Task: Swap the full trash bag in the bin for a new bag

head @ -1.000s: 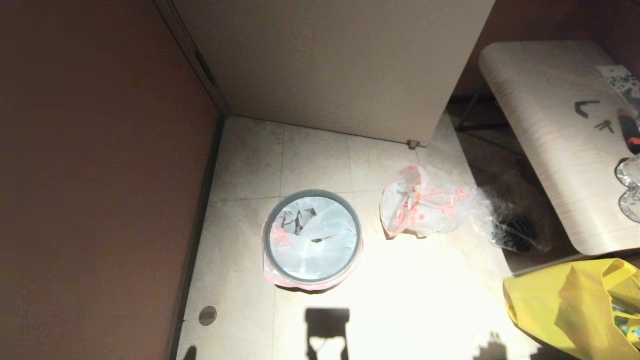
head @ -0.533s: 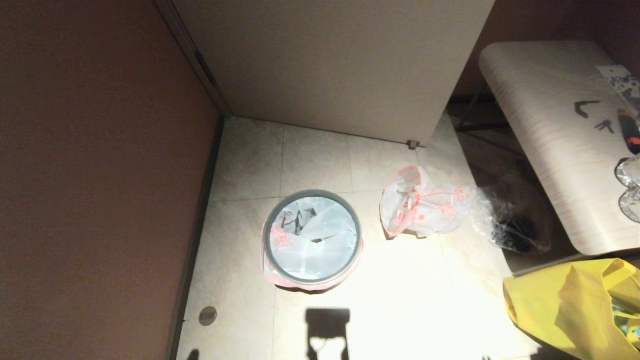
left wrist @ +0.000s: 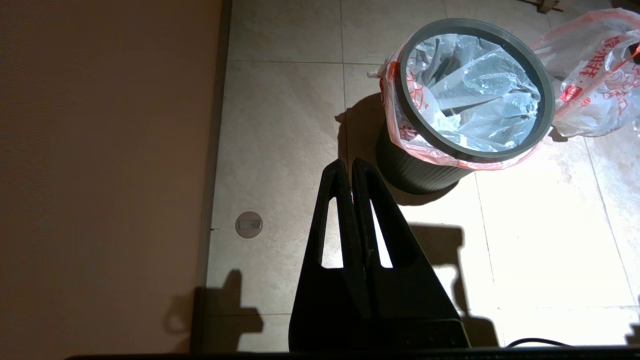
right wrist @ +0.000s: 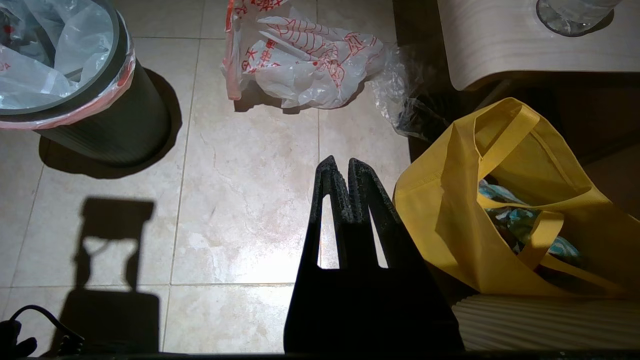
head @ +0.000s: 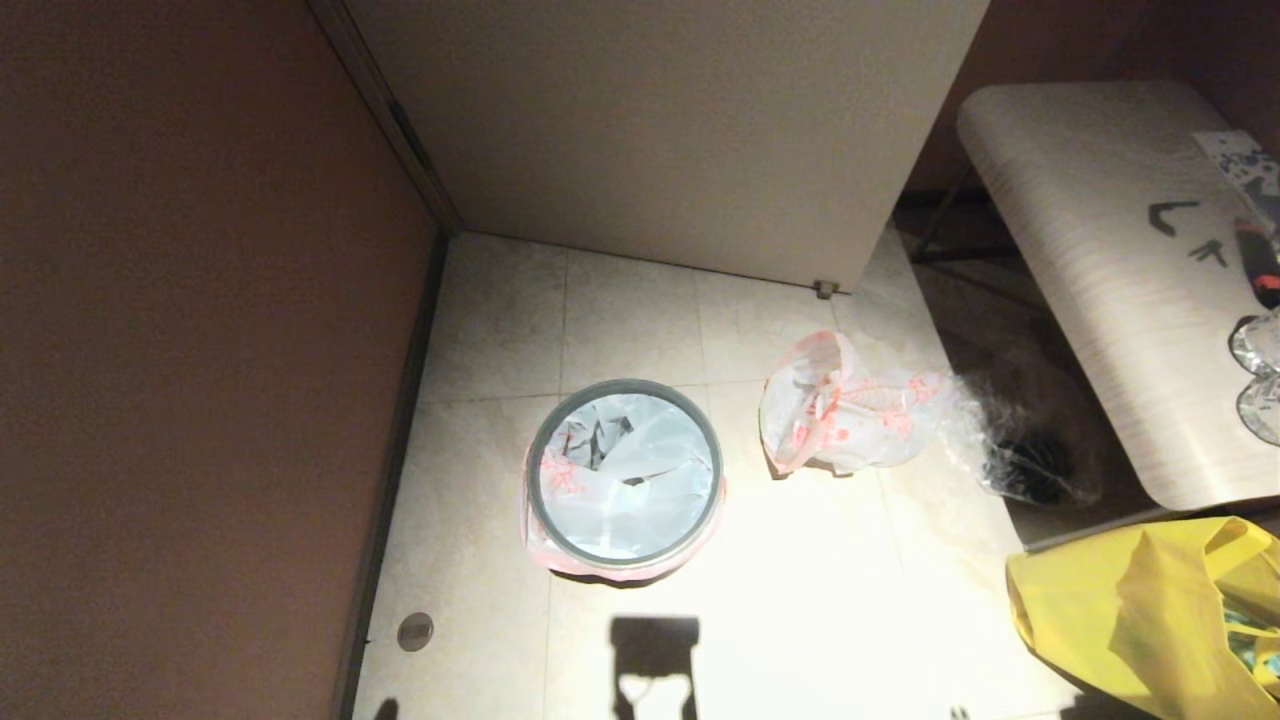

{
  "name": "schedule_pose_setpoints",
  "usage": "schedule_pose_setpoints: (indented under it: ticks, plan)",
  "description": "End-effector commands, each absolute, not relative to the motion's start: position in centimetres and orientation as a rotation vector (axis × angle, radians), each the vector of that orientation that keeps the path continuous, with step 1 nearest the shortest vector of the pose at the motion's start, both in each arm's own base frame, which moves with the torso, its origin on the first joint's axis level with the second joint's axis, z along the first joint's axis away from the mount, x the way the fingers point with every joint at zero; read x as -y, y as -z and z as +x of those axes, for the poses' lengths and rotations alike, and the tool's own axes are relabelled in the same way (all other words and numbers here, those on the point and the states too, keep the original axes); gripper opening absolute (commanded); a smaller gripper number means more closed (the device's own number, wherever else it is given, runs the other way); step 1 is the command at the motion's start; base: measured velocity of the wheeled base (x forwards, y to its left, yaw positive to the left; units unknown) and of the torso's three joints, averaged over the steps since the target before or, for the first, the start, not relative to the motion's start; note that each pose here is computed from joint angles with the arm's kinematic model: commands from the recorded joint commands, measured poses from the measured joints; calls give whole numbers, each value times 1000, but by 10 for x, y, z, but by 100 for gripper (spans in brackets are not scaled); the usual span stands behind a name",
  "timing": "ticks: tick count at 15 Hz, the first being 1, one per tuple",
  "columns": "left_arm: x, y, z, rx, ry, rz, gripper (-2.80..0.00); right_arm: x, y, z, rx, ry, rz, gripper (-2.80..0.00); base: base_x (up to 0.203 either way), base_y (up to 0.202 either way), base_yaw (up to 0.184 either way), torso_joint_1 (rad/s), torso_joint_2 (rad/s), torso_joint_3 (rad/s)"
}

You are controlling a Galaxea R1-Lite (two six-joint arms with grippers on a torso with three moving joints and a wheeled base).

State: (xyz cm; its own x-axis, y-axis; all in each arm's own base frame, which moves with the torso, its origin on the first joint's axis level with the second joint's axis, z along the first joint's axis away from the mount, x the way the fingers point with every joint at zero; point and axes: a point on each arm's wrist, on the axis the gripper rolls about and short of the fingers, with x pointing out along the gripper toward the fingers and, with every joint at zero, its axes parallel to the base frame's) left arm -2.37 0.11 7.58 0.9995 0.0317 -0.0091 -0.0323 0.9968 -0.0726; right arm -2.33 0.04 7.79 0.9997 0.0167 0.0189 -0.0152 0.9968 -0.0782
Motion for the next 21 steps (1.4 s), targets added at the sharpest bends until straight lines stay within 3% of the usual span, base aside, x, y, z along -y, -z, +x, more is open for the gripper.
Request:
schedule_pose_setpoints:
  ticks: [1, 21]
  plan:
    - [-1, -76, -24, -11, -33, -73, -280, 0, -75, -22, 9, -16, -75, -280, 0, 0, 0, 0, 0, 0]
    - [-1, -76, -24, -11, -33, -73, -280, 0, -75, -22, 9, -9, -46, -280, 0, 0, 0, 0, 0, 0]
